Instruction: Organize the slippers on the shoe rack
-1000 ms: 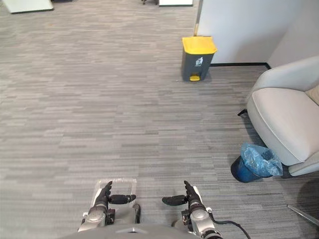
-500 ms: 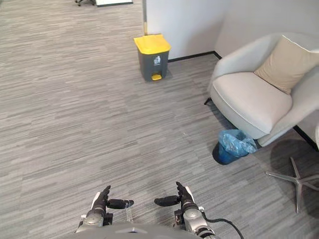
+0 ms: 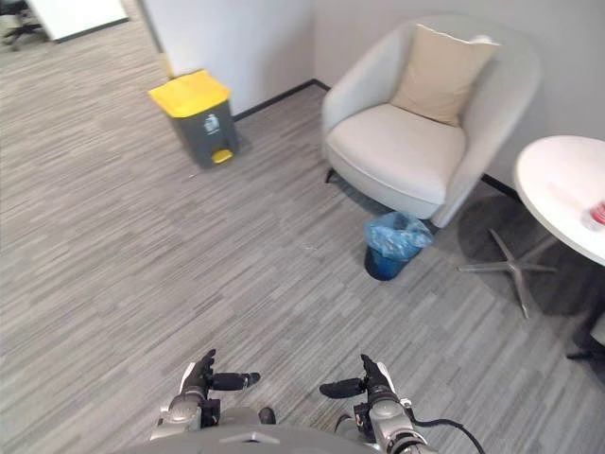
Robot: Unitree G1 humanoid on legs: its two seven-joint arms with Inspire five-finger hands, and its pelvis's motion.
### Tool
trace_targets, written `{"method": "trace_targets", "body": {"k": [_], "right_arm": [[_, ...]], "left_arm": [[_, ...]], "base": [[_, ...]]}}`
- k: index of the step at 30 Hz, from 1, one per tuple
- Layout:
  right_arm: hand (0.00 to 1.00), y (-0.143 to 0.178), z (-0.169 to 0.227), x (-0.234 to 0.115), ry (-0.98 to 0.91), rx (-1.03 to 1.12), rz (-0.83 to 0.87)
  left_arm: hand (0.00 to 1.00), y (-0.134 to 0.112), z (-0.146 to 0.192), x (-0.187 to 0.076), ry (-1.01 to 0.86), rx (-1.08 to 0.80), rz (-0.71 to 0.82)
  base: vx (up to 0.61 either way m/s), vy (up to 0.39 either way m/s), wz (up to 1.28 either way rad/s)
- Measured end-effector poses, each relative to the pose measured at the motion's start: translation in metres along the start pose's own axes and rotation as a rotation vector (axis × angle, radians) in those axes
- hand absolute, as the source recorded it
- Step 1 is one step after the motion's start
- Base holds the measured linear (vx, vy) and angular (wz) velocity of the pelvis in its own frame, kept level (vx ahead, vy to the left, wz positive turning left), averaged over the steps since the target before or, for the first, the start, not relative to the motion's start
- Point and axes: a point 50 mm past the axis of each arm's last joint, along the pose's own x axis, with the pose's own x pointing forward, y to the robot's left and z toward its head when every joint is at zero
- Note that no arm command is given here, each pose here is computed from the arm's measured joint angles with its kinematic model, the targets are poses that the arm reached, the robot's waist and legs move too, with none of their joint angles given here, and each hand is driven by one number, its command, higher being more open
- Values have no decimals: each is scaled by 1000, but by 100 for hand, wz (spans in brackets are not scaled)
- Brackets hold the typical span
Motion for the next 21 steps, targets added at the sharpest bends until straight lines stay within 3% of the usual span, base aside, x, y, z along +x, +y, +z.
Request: {"method": "trace_targets", "body": {"k": [10,21], "right_arm": [[100,-2,3,1,-4,5,-5],[100,-13,-1,1,1,-1,-32]], "left_arm": [[100,-4,2,1,0,53,-25],[100,-15,2,-1,-3,111,-81]], "base": [[-32,78,-48],[-67,-73,-55]]}}
